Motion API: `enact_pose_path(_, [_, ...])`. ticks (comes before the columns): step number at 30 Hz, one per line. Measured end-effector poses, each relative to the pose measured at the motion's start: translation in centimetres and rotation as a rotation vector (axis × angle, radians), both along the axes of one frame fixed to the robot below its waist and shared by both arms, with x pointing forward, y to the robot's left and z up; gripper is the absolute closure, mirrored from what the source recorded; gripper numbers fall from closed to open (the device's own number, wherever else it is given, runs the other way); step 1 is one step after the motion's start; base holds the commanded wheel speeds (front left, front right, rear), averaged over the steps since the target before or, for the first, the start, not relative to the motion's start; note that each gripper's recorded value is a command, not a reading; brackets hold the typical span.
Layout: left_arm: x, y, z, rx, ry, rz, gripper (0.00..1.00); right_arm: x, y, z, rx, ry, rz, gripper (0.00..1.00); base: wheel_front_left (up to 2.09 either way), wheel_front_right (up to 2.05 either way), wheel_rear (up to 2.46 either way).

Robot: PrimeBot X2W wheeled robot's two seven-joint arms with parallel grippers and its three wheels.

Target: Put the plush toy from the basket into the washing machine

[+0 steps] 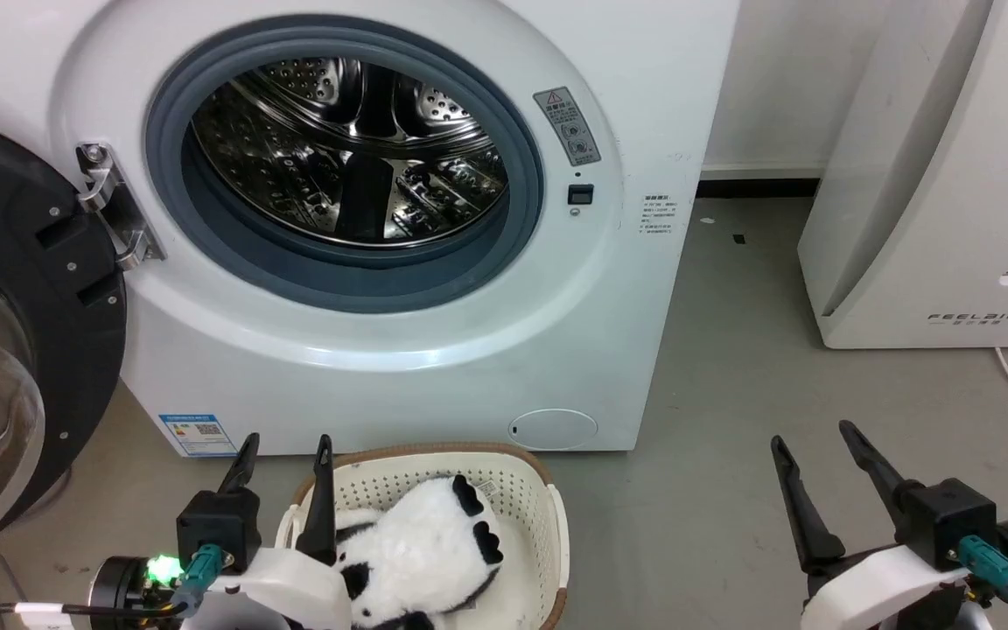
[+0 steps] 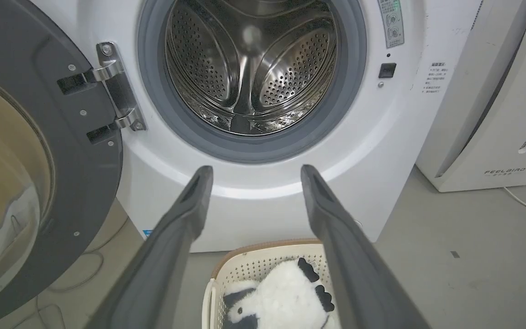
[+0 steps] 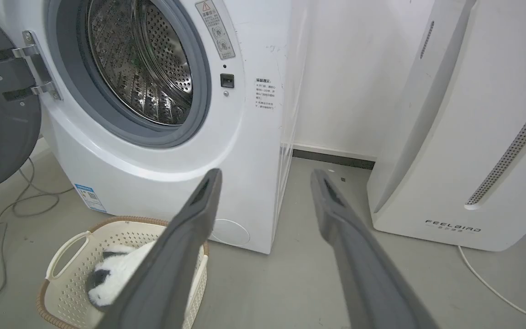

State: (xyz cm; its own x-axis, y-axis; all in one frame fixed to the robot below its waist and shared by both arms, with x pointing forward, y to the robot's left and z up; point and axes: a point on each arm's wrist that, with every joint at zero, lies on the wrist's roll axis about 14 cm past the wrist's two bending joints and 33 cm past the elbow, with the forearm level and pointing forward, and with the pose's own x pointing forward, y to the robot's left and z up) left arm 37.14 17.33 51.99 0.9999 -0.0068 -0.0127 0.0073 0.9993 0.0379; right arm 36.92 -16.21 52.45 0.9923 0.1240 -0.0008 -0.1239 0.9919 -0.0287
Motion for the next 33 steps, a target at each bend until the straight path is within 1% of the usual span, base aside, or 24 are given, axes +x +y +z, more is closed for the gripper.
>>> enact_pose_path(12, [0.2,-0.8,-1.9,-0.019,0.043,-0.020,0.00,0.3,0.2,-0.3,0.011,-0.008,0.005,0.00,0.00,0.00,0.00])
enact_pose_path(28, [1.8,-2.5,-6.6,-0.042,0.168,-0.068,0.00,1.1,-0.5,-2.4,0.031,0.039,-0.015,0.00,0.00,0.00,0.00])
enact_pose_path(33, [2.6,-3.3,-8.3,-0.046,0.213,-0.093,0.00,1.9,-0.7,-2.4,0.034,0.028,-0.021,0.00,0.00,0.00,0.00])
